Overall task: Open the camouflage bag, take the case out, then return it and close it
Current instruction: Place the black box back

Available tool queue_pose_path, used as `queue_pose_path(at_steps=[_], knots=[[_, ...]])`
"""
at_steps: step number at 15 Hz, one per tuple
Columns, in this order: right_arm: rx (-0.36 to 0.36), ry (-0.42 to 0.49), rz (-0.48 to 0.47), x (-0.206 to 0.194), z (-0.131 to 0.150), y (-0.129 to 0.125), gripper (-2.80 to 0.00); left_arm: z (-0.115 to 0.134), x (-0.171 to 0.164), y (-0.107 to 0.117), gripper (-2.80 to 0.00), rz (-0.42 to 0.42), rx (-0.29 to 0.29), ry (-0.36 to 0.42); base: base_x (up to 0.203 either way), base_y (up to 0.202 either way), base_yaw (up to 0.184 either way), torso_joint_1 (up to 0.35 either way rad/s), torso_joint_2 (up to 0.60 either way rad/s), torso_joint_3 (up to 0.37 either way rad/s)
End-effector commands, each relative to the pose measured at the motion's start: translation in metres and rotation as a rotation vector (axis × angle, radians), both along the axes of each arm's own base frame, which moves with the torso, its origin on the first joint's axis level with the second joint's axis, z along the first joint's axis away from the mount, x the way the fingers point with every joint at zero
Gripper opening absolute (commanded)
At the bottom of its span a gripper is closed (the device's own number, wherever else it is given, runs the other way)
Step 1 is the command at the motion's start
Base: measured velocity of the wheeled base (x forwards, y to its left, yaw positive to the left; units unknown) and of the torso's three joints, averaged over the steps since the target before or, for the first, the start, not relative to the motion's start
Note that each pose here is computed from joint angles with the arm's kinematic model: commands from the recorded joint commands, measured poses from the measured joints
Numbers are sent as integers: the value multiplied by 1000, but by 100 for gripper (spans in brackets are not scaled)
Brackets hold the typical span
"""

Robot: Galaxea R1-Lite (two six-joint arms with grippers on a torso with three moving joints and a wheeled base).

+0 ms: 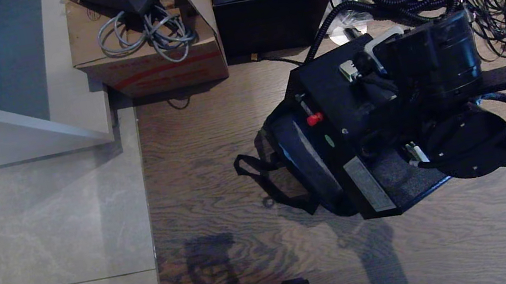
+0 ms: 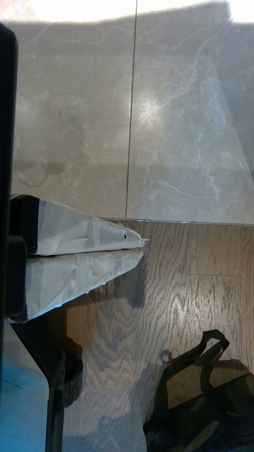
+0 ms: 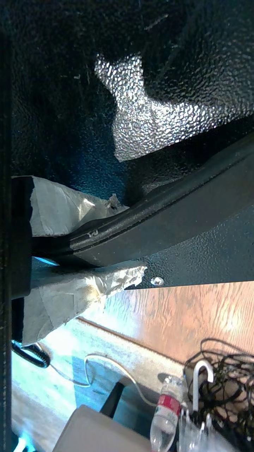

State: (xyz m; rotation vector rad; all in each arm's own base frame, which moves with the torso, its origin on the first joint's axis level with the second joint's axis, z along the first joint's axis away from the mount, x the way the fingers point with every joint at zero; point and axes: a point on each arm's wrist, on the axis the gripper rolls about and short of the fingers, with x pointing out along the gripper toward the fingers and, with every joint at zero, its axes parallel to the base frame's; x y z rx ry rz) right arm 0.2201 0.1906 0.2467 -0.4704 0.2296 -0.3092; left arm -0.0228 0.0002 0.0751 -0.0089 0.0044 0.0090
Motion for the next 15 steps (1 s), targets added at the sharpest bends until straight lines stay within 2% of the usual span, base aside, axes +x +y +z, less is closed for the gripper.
queue_pose_path(at_steps=[1,8,15], knots=[[-22,18,-4,2,-9,2,-280,0,0,0,-280,0,0,0,0,0,0,0,0,0],[-42,42,-5,1,-25,2,-280,0,0,0,-280,0,0,0,0,0,0,0,0,0],[-45,45,-6,22,-43,22,-280,0,0,0,-280,0,0,-1,0,0,0,0,0,0]])
